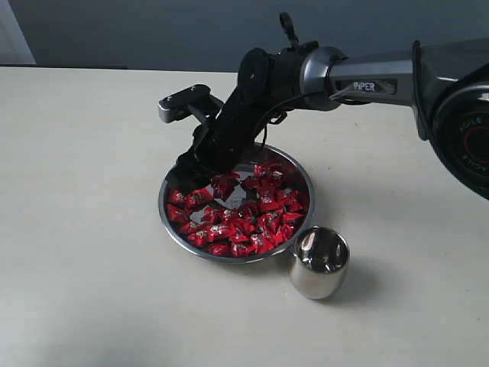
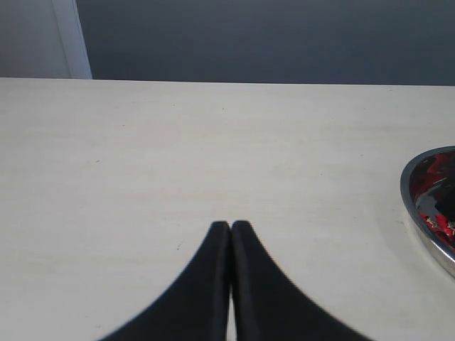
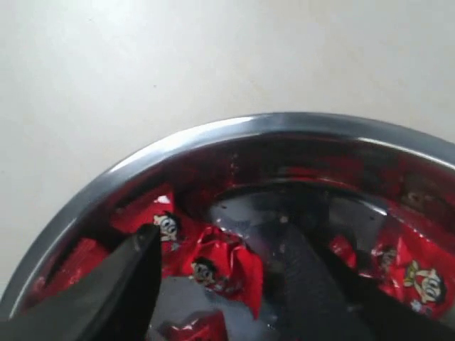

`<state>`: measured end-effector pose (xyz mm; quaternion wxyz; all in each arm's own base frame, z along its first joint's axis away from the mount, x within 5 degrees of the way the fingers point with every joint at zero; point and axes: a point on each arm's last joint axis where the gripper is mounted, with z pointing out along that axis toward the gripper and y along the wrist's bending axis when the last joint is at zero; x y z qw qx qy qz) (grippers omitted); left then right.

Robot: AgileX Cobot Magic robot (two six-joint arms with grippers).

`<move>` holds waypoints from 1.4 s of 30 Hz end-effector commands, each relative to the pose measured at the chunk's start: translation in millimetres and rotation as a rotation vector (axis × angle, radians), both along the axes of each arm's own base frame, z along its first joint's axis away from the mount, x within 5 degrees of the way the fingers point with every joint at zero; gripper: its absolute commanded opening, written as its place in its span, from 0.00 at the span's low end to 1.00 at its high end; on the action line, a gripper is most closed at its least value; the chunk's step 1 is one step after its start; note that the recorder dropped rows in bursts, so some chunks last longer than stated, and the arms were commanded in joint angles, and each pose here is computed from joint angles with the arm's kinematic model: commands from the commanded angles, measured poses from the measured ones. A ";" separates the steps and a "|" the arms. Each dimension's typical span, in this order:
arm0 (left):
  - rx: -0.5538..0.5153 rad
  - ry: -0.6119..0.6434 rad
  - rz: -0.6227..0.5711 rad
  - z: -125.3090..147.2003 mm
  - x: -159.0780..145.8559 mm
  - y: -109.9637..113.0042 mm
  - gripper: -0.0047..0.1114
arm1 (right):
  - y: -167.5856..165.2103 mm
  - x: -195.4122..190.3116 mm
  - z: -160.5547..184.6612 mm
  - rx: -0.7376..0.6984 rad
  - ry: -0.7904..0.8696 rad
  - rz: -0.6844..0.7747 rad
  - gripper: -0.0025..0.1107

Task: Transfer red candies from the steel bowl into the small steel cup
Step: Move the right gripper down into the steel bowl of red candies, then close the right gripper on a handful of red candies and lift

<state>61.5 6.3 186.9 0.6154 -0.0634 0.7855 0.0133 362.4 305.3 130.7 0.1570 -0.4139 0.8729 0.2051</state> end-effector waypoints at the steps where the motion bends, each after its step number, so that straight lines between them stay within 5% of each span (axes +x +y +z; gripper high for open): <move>1: -0.002 -0.007 -0.005 -0.3 -0.2 -0.3 0.04 | 2.2 -0.5 2.9 -0.004 -0.025 0.019 0.48; 20: -0.002 -0.007 -0.005 -0.3 -0.2 -0.3 0.04 | 0.9 1.2 -17.9 -0.047 -0.018 0.030 0.47; 30: -0.002 -0.007 -0.005 -0.3 -0.2 -0.3 0.04 | 0.1 -1.7 -7.4 -0.044 -0.008 0.044 0.02; 42: -0.002 -0.007 -0.005 -0.3 -0.2 -0.3 0.04 | -16.9 -21.8 85.6 -0.027 -0.025 0.014 0.02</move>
